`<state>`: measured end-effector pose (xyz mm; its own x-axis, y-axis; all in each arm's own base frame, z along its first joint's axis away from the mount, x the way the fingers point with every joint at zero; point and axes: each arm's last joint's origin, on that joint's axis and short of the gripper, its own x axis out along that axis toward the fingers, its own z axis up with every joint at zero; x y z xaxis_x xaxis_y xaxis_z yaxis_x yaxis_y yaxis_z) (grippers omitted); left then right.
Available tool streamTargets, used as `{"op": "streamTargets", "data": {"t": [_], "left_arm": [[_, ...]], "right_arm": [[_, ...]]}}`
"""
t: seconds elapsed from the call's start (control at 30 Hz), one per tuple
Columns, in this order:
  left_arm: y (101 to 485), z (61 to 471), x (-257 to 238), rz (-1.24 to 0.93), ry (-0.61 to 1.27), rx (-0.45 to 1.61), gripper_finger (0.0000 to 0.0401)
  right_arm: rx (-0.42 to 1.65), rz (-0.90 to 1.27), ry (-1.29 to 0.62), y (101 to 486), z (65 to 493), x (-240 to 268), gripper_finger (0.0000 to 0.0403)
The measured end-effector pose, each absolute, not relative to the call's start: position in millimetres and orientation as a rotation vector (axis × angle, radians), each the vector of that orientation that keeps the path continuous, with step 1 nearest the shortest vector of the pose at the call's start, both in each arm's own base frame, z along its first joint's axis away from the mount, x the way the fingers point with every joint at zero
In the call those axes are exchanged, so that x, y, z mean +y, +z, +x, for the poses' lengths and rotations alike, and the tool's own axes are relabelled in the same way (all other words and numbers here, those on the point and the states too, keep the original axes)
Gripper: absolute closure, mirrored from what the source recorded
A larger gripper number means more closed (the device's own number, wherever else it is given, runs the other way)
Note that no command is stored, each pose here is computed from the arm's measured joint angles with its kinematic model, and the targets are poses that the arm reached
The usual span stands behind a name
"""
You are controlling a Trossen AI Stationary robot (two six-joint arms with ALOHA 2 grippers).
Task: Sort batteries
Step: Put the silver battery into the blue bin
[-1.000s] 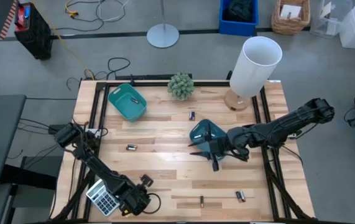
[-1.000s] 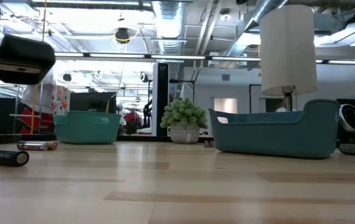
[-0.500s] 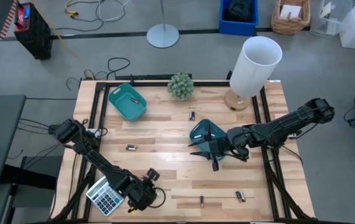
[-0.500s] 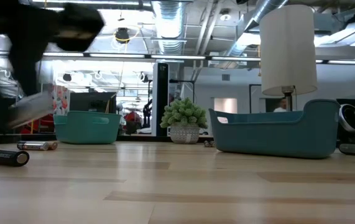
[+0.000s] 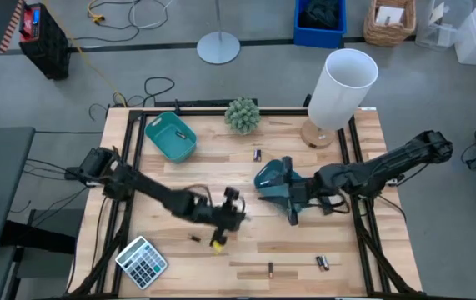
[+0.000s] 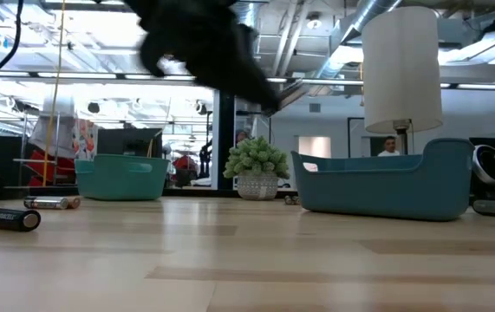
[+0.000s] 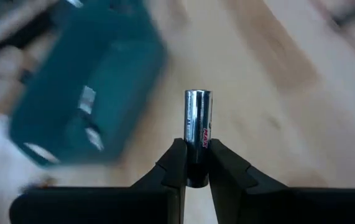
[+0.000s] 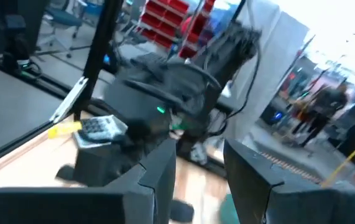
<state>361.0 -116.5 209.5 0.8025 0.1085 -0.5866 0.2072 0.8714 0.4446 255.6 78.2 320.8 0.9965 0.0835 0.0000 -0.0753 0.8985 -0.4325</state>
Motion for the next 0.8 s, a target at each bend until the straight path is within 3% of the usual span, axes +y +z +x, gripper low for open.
{"op": "streamTargets", "data": {"t": [0.2, 0.43, 0.8], "left_arm": [[224.4, 384.5, -66.2, 0.43, 0.011, 0.489, 0.0363], [235.0, 400.1, -11.4, 0.328, 0.049, 0.325, 0.0363], [216.4, 427.3, 40.8, 0.247, 0.043, 0.372, 0.0363]], "right_arm": [[-0.097, -0.497, 0.078, 341.8, 233.5, 75.8, 0.0249], [-0.043, -0.519, 0.093, 344.3, 218.9, 71.5, 0.0249], [0.034, -0.59, 0.073, 334.8, 226.4, 64.1, 0.0249]]}}
